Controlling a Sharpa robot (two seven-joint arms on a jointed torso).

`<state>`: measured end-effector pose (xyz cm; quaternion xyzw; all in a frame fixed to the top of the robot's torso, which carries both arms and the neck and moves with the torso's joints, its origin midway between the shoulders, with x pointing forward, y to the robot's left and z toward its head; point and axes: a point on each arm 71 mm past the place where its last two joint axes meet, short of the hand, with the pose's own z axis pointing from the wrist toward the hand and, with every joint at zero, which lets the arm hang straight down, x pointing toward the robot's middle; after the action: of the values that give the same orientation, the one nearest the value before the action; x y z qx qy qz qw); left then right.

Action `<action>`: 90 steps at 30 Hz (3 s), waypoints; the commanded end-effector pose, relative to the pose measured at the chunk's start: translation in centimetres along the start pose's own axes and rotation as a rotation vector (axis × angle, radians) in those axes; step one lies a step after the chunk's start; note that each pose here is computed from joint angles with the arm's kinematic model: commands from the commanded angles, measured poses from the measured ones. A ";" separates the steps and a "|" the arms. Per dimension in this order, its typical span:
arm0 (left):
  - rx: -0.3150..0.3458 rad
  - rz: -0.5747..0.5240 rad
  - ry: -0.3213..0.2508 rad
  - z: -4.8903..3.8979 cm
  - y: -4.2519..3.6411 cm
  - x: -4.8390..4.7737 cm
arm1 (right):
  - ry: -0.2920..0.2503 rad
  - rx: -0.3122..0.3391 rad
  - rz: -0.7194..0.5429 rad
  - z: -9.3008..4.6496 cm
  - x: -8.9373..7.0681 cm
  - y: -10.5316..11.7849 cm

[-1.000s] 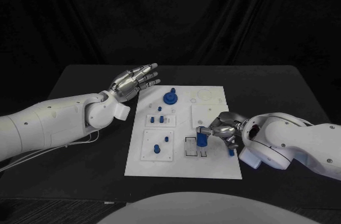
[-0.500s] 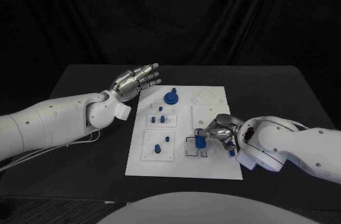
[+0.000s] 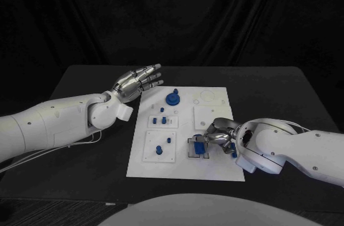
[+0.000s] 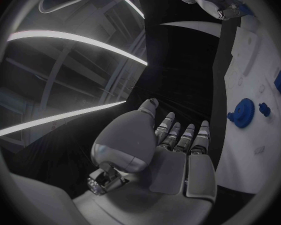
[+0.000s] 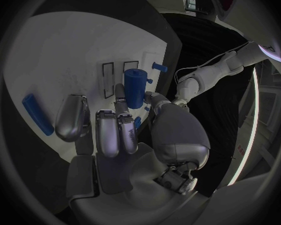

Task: Assemble the parts on the task board

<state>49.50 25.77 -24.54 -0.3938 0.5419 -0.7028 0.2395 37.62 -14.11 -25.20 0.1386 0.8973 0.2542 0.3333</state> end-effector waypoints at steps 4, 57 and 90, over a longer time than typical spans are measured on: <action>0.006 -0.014 0.009 0.03 -0.01 0.07 | 0.062 0.026 -0.050 0.0 0.8 -0.2; -0.019 -0.019 0.016 0.04 0.24 -0.05 | 0.014 0.005 -0.016 0.2 0.5 0.1; -0.022 -0.021 0.014 -0.27 0.23 -0.22 | -0.261 -0.256 -0.011 -2.8 -2.1 0.4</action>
<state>49.45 26.13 -24.95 -0.3980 0.5538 -0.6948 0.2284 36.97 -16.10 -23.72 0.1408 0.8631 0.2850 0.3924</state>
